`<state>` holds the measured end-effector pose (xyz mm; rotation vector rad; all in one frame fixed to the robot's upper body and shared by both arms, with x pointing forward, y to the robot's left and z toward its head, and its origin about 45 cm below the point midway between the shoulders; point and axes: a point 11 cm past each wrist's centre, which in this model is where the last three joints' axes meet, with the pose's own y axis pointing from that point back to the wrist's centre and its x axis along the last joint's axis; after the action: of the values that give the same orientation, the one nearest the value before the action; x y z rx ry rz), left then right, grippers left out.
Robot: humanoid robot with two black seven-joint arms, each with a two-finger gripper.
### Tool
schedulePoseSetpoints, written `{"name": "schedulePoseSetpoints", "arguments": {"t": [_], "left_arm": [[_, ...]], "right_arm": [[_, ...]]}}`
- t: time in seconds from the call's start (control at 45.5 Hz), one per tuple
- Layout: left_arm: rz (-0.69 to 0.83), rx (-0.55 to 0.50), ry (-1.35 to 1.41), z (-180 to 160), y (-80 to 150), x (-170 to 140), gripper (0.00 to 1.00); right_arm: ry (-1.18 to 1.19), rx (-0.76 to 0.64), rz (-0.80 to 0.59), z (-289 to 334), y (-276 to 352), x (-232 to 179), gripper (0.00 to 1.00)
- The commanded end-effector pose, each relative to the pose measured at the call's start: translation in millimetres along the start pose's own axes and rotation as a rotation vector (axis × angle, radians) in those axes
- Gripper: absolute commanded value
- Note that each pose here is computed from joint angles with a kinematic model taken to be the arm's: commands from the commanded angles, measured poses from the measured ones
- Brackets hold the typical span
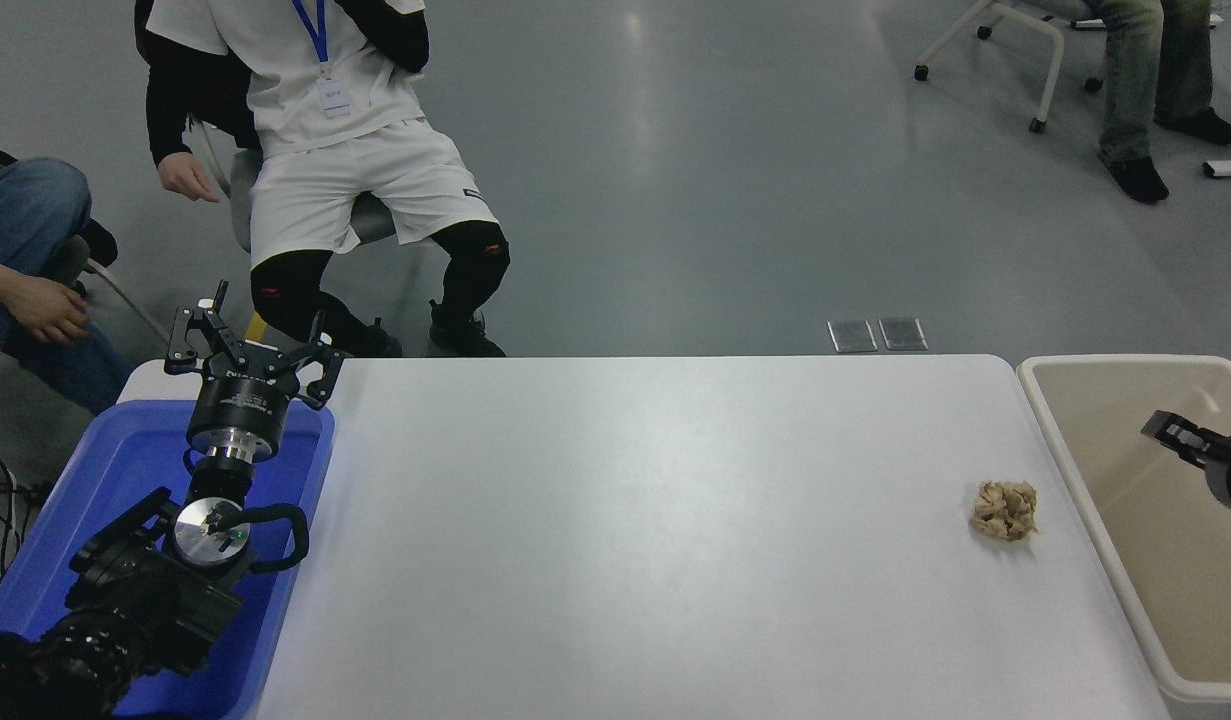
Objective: Pick up foil plate and place in dustbin
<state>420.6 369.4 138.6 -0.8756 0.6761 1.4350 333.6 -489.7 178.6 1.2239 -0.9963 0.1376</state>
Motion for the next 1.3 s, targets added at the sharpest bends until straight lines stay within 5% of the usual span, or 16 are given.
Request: {"name": "schedulePoseSetpoints", "arguments": {"t": [0.0, 0.242, 0.659, 1.275], "left_arm": [[0.000, 0.001, 0.000, 0, 0, 0, 0.99], [0.000, 0.001, 0.000, 0, 0, 0, 0.99], [0.001, 0.001, -0.001, 0, 0, 0, 0.99], [0.001, 0.001, -0.001, 0, 0, 0, 0.99]], "right_arm": [[0.133, 0.069, -0.117, -38, 22, 0, 0.99], [0.372, 0.106, -0.402, -92, 58, 6, 1.00], [0.709, 0.130, -0.658, -168, 120, -8, 1.00], [0.760, 0.171, -0.590, -205, 167, 35, 1.00]]}}
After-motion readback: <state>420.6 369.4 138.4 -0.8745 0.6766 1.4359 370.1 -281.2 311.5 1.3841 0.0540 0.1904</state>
